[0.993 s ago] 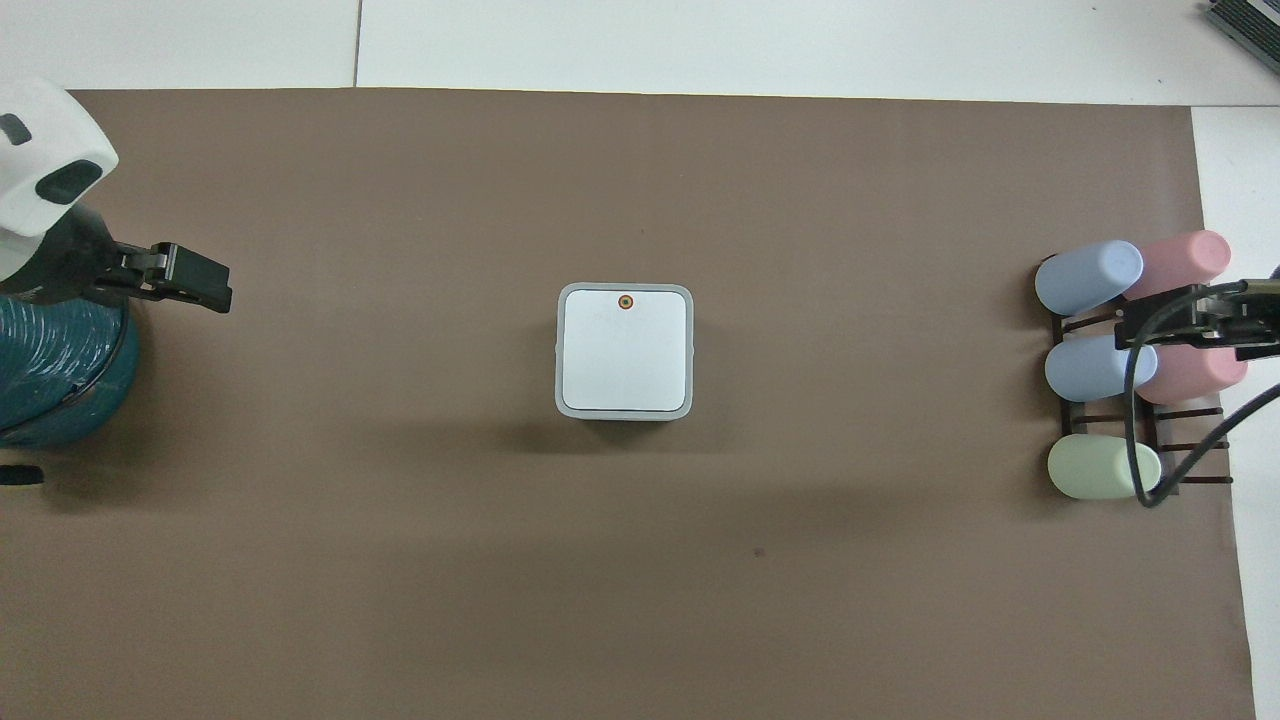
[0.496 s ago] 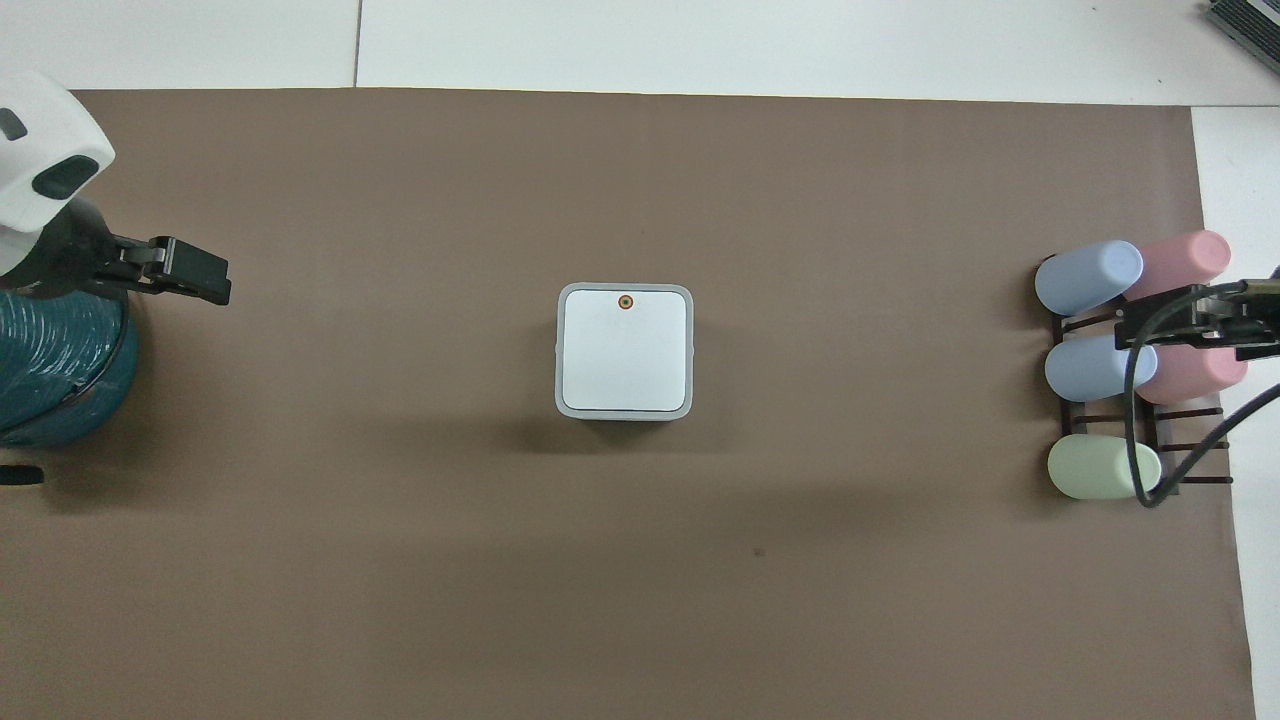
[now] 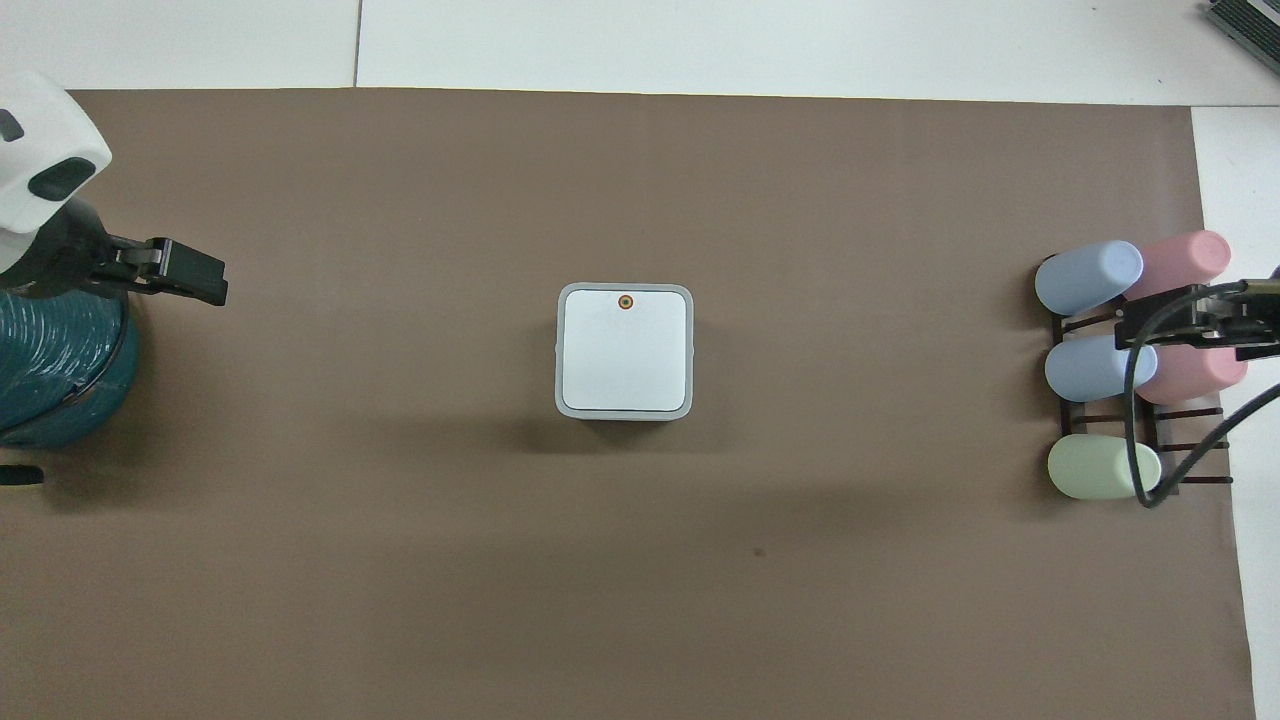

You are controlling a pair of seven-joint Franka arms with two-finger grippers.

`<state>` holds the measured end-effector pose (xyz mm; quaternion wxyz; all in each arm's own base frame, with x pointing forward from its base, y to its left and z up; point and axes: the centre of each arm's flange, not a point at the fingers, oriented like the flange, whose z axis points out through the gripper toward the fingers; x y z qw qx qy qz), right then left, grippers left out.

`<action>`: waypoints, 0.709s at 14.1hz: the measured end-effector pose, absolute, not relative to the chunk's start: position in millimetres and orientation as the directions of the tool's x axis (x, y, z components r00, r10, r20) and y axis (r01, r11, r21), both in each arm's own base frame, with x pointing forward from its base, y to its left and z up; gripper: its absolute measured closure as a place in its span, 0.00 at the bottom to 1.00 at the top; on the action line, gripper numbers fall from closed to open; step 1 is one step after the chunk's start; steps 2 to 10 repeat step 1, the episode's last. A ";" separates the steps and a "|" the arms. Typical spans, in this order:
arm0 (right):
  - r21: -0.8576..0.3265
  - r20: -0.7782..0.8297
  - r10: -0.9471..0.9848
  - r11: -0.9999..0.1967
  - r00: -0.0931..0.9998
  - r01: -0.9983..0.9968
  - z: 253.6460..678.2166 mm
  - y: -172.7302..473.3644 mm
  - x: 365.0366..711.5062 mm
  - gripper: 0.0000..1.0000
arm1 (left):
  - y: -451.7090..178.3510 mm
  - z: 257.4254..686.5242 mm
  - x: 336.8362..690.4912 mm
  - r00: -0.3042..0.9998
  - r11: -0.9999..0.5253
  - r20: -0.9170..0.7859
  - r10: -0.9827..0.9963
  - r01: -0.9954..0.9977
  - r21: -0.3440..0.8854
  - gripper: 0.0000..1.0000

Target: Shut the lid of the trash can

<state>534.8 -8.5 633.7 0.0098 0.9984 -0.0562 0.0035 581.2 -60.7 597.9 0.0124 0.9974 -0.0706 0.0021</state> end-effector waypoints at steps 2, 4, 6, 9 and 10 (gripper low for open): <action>0.019 0.008 -0.112 -0.993 0.994 -0.112 633.7 -8.5 534.8 0.00 | -60.7 597.9 581.2 0.990 -0.990 0.006 -0.143 -0.143 0.019 0.00; 0.019 0.008 -0.112 -0.993 0.994 -0.112 633.7 -8.5 534.8 0.00 | -60.7 597.9 581.2 0.990 -0.990 0.006 -0.143 -0.143 0.019 0.00; 0.019 0.008 -0.112 -0.993 0.994 -0.112 633.7 -8.5 534.8 0.00 | -60.7 597.9 581.2 0.990 -0.990 0.006 -0.143 -0.143 0.019 0.00; 0.019 0.008 -0.112 -0.993 0.994 -0.112 633.7 -8.5 534.8 0.00 | -60.7 597.9 581.2 0.990 -0.990 0.006 -0.143 -0.143 0.019 0.00; 0.019 0.008 -0.112 -0.993 0.994 -0.112 633.7 -8.5 534.8 0.00 | -60.7 597.9 581.2 0.990 -0.990 0.006 -0.143 -0.143 0.019 0.00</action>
